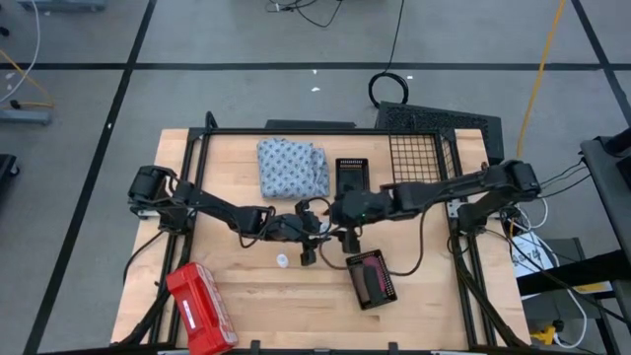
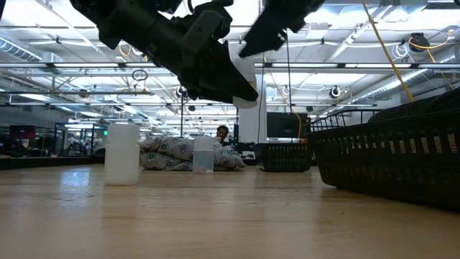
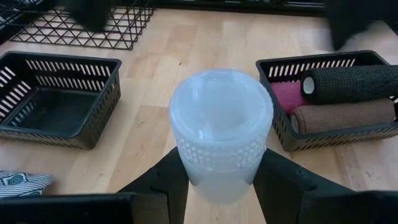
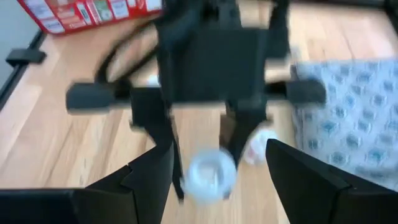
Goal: Pick & Place Medicine items
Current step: Put the top left transparent pill bottle into the top black basket
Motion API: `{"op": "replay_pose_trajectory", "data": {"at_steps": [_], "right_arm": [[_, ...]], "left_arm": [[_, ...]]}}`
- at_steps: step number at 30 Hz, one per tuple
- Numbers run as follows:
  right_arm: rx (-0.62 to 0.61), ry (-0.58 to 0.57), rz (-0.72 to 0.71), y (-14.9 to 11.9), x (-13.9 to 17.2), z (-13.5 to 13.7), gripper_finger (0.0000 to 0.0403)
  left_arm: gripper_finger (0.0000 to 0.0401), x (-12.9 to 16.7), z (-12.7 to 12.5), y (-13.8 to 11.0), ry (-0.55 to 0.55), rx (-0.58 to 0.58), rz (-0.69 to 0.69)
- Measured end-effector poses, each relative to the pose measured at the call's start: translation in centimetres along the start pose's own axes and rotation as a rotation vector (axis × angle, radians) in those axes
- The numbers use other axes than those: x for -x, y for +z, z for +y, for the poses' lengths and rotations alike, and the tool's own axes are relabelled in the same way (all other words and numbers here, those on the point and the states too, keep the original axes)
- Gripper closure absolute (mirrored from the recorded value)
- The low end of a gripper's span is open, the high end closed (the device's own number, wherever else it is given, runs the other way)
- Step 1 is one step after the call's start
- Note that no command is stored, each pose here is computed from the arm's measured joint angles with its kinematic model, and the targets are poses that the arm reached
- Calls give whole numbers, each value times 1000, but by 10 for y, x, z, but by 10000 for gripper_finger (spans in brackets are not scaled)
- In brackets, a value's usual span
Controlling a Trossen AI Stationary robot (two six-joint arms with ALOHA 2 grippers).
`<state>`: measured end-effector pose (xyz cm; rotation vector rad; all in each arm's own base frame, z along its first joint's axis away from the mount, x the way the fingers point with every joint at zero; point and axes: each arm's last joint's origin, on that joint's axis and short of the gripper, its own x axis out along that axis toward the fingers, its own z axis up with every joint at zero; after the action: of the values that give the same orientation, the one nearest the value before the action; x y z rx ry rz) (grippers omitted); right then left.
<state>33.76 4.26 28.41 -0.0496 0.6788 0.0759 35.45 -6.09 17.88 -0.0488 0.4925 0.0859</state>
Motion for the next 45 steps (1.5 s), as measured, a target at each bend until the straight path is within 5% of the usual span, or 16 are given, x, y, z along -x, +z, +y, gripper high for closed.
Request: {"op": "replay_pose_trajectory", "data": {"at_steps": [13,45], "right_arm": [[28,48,121,-18,-45,3,157],[46,-26,110,-17,-38,1,275]], "left_arm": [[247,0,0,-3,3,-8,27],[246,0,0,-5,6,-12,43]]}}
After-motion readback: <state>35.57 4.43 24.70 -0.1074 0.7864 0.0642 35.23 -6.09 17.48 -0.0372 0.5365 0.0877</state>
